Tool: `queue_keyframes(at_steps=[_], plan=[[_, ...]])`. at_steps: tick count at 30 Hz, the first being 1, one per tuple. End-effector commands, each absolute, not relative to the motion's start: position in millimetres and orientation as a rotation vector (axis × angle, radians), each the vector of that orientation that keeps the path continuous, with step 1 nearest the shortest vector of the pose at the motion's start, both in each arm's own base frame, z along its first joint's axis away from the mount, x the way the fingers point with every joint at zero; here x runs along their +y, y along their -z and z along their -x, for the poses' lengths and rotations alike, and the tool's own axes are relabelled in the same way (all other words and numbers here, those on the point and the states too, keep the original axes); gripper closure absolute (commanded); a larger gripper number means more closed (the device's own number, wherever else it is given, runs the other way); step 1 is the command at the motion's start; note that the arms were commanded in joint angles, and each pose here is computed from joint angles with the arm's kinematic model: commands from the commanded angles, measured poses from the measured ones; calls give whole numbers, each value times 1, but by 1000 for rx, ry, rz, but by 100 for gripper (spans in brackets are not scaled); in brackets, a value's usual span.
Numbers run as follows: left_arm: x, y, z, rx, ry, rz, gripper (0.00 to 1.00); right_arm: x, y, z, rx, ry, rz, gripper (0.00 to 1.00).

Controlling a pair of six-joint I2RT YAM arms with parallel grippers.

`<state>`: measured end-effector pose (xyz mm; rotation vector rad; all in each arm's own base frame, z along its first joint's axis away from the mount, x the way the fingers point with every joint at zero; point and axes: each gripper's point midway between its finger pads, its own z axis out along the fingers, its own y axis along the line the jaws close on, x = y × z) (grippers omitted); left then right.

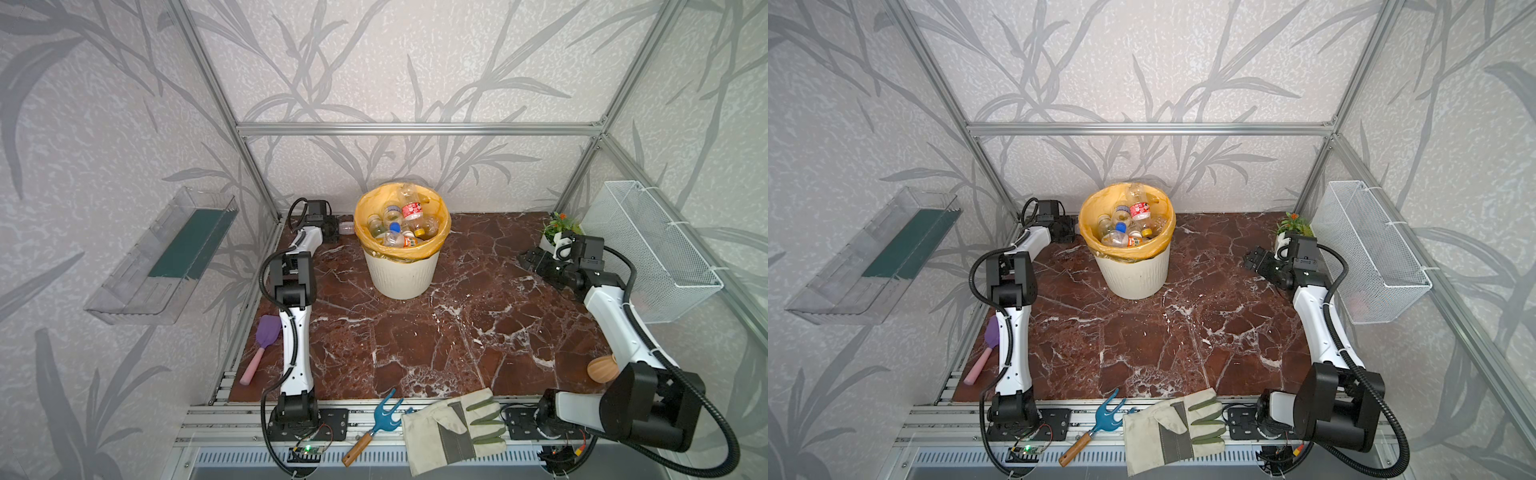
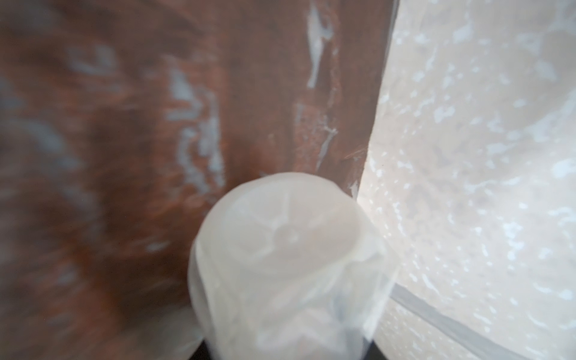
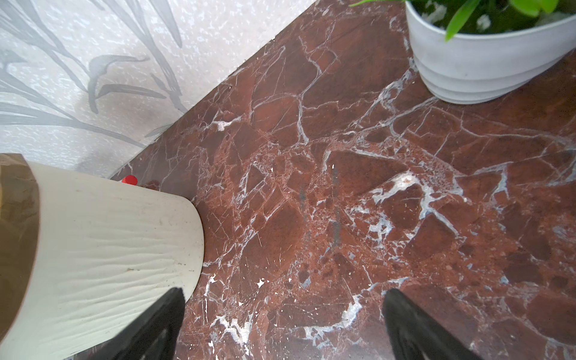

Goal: Throw the plastic bottles in the bin
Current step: Pick up the plastic bottle from the top-left of the table.

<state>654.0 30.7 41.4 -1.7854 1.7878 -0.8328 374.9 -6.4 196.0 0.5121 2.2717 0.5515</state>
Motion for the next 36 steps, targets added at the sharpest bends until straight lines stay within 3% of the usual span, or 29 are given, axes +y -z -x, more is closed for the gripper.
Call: queue_keyframes(at_steps=[1, 12, 25, 30, 36], plan=[[40, -48, -635, 1777, 818, 1838, 60, -1, -207, -366, 2256, -589, -488, 1], [65, -211, -607, 1672, 772, 1518, 58, 7, -236, -342, 2202, -592, -419, 1], [83, -404, -492, 1478, 414, 1091, 56, 13, -264, -317, 2147, -583, -364, 1], [53, -470, -464, 1444, 419, 859, 55, 16, -268, -312, 2139, -592, -350, 1], [-29, -515, -451, 1542, 398, 465, 53, 17, -272, -309, 2128, -590, -342, 1]])
